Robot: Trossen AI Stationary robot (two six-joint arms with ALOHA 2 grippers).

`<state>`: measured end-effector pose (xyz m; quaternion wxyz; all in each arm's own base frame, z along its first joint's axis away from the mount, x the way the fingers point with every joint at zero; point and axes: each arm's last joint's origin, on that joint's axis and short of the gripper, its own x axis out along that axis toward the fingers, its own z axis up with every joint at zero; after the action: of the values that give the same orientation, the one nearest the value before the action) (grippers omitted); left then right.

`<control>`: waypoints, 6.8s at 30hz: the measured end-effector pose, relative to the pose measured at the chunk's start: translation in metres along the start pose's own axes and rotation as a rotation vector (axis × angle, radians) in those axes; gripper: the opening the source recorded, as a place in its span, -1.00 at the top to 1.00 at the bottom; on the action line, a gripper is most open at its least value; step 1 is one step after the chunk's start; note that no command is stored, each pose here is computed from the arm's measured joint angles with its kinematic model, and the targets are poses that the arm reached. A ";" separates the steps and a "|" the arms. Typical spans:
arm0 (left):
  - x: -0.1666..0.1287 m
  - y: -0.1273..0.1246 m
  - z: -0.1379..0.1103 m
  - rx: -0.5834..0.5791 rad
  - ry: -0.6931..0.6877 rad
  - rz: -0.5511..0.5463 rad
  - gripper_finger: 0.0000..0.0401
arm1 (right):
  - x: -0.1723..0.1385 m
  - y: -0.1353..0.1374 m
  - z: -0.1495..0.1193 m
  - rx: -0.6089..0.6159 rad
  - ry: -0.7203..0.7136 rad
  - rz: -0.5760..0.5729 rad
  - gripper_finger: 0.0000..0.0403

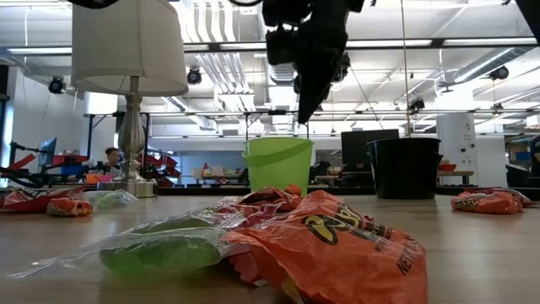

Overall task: Sort candy
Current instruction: Put the orange chocolate into the green bucket

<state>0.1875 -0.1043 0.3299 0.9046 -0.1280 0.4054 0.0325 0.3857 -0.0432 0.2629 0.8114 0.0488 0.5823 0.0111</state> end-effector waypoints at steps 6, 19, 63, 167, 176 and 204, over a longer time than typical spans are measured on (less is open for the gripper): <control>-0.003 0.003 0.002 0.031 -0.063 0.064 0.33 | 0.014 0.005 0.010 0.053 -0.051 0.005 0.32; -0.022 0.011 0.002 0.017 -0.115 0.029 0.33 | 0.039 0.012 0.015 0.106 -0.080 0.019 0.19; -0.033 0.018 -0.001 0.015 -0.119 0.025 0.33 | 0.110 0.016 -0.005 0.099 0.054 0.113 0.20; -0.074 0.125 0.027 -0.444 -0.702 1.130 0.33 | -0.107 -0.188 -0.033 0.377 -0.600 -0.024 0.94; -0.072 0.125 0.026 -0.416 -0.624 1.033 0.33 | -0.097 -0.160 -0.020 0.405 -0.558 0.065 0.94; -0.069 0.123 0.026 -0.369 -0.553 0.958 0.33 | -0.023 -0.152 -0.014 0.345 -0.363 0.119 0.94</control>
<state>0.1404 0.0245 0.3724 0.8240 -0.0724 0.1546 0.5403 0.3587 -0.1951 0.2666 0.8803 0.2219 0.4165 -0.0498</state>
